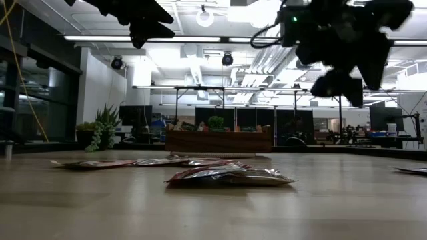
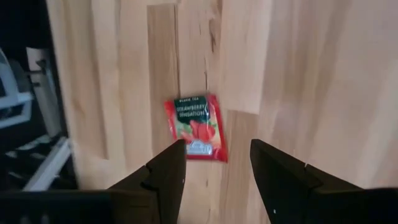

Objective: Pick & Place Tea
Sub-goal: Put the red tea bag in the middle section of the wooden organizer

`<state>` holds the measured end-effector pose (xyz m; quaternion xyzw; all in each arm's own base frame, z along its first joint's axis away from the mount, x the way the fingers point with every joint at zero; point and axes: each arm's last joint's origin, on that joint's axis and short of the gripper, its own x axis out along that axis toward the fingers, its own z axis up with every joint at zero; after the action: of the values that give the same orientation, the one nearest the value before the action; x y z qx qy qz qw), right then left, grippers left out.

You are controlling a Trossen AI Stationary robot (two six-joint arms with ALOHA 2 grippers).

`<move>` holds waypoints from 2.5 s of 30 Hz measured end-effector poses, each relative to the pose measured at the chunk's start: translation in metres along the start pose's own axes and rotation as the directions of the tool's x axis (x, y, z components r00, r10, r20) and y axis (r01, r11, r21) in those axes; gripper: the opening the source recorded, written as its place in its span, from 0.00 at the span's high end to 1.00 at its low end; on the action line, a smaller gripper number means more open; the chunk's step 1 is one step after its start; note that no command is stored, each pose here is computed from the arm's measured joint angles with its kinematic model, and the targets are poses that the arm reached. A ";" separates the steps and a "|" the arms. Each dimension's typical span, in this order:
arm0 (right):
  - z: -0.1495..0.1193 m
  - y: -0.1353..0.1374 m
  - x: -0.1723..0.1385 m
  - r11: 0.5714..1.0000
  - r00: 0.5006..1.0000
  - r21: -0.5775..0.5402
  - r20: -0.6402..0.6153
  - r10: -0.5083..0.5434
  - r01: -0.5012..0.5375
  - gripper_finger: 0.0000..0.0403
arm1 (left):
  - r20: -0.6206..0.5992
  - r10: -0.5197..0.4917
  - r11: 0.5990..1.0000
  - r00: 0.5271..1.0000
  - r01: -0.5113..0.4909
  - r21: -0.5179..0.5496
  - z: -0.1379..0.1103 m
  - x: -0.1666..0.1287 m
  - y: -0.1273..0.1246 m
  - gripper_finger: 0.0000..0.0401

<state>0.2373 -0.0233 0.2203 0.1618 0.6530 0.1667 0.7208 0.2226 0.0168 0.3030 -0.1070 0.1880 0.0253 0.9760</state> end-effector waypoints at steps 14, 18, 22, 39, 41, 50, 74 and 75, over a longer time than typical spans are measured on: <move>-0.011 0.005 0.064 0.987 0.994 -0.122 0.055 -0.098 0.104 0.57 | -0.005 0.001 1.000 1.000 -0.001 0.000 0.000 0.000 0.000 0.55; -0.013 0.010 0.073 0.980 0.990 -0.147 0.059 -0.130 0.137 0.56 | -0.005 0.000 1.000 1.000 0.000 -0.001 0.000 0.000 0.000 0.55; -0.016 0.017 0.079 0.975 0.991 -0.181 0.042 -0.127 0.132 0.56 | -0.005 0.000 1.000 1.000 0.000 0.000 0.000 0.000 0.000 0.55; -0.020 0.052 0.097 0.915 0.943 -0.226 0.097 -0.320 0.334 0.56 | -0.010 0.000 1.000 1.000 0.000 -0.001 -0.001 0.000 0.000 0.55; -0.021 0.056 0.099 0.918 0.944 -0.223 0.096 -0.316 0.329 0.56 | -0.016 0.002 1.000 1.000 -0.002 -0.002 -0.002 0.000 0.000 0.55; -0.025 0.065 0.103 0.899 0.929 -0.233 0.105 -0.355 0.370 0.56 | -0.035 0.005 1.000 0.999 -0.005 -0.003 -0.003 0.000 0.001 0.55; -0.026 0.067 0.104 0.874 0.894 -0.193 0.135 -0.427 0.446 0.56 | -0.055 0.008 1.000 0.998 -0.009 -0.004 -0.005 0.000 0.001 0.55; -0.026 0.067 0.104 0.874 0.894 -0.191 0.135 -0.427 0.446 0.56 | -0.055 0.008 1.000 0.998 -0.008 -0.004 -0.005 0.000 0.001 0.55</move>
<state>0.2191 0.0841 0.1558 -0.0621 0.6180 0.0624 0.7813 0.2205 0.0166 0.2980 -0.1090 0.2151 0.0267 0.9701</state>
